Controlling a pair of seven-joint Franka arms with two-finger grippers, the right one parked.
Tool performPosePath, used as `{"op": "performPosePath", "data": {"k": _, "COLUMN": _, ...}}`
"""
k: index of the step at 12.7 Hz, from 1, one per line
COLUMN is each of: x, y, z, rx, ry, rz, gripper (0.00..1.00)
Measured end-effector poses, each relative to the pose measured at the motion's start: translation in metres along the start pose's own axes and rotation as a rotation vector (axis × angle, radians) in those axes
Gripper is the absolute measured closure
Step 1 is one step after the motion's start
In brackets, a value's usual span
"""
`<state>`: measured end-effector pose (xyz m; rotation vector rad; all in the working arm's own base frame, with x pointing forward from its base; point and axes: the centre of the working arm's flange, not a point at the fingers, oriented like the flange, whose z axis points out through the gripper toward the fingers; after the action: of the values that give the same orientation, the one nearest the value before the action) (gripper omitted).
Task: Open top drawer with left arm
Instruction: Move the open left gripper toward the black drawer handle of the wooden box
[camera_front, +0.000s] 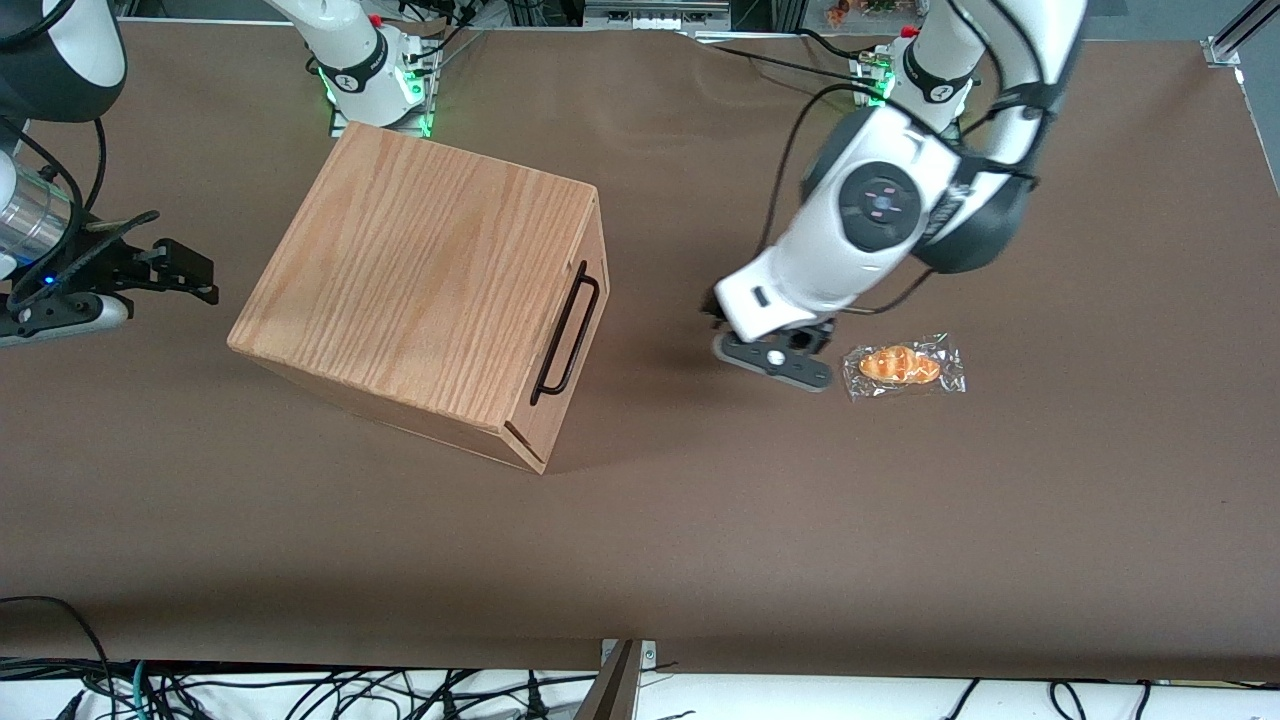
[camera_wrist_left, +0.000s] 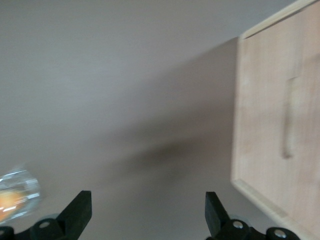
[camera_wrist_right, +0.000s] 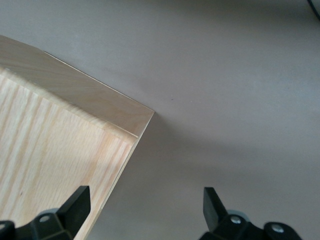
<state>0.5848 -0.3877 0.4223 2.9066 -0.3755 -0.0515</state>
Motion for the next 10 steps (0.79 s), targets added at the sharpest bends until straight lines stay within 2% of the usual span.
{"op": "performPosePath", "data": {"k": 3, "x": 0.001, "y": 0.045, "z": 0.018, "rx": -0.102, "ry": 0.019, "rz": -0.022, "gripper": 0.00}}
{"op": "performPosePath", "data": {"k": 5, "x": 0.004, "y": 0.061, "z": 0.013, "rx": -0.151, "ry": 0.025, "rz": -0.029, "gripper": 0.00}}
{"op": "performPosePath", "data": {"k": 7, "x": 0.008, "y": 0.075, "z": 0.013, "rx": -0.172, "ry": 0.033, "rz": -0.029, "gripper": 0.00}}
{"op": "performPosePath", "data": {"k": 10, "x": 0.014, "y": 0.093, "z": 0.032, "rx": -0.179, "ry": 0.025, "rz": -0.020, "gripper": 0.00}}
